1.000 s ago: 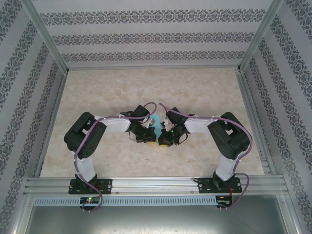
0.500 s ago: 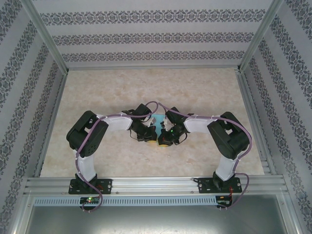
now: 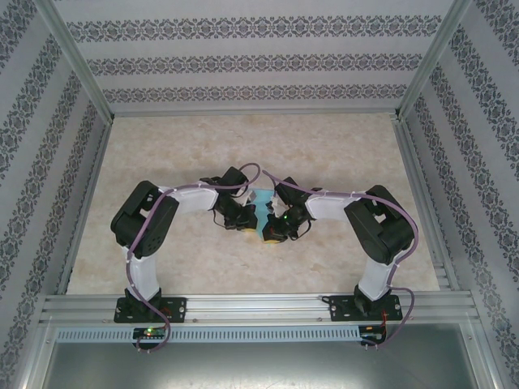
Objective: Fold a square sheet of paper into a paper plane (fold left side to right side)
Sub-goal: Third fold the triangle at the center of the table.
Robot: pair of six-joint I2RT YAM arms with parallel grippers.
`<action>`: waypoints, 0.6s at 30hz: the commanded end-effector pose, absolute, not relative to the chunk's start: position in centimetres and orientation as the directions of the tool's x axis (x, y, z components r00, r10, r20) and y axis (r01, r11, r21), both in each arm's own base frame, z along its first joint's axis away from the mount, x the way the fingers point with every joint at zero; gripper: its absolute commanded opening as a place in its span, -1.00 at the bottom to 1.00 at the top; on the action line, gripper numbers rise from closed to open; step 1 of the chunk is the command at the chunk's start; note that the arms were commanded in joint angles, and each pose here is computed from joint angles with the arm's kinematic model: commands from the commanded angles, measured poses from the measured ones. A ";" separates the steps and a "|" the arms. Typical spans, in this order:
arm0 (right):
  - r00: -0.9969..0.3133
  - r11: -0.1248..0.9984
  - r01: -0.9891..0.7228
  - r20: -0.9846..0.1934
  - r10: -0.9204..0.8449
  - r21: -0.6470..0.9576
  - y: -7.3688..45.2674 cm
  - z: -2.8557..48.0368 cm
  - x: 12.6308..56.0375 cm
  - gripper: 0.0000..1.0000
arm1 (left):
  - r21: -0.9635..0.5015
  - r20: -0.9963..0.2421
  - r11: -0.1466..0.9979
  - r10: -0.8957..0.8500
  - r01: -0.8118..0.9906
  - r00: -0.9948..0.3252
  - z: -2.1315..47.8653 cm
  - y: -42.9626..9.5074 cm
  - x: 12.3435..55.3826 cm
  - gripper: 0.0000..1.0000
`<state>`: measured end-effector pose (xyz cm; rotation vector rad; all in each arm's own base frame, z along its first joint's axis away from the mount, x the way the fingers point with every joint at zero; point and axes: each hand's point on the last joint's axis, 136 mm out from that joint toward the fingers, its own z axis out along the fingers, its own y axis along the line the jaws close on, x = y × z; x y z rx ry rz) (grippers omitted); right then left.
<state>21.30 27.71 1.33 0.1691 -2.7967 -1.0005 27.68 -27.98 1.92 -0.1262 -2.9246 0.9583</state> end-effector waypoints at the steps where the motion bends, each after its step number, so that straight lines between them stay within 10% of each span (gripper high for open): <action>1: -0.968 0.896 -0.015 0.218 -0.124 0.443 23.6 -2.7 19.1 -1.00 | -0.497 -0.008 0.867 0.045 0.043 -0.999 0.4 -25.0 30.3 -1.00; 18: -0.969 0.897 -0.025 0.211 -0.131 0.441 23.0 -2.0 19.0 -1.00 | -0.448 -0.015 0.894 0.001 0.008 -1.000 -0.9 -20.8 31.8 -1.00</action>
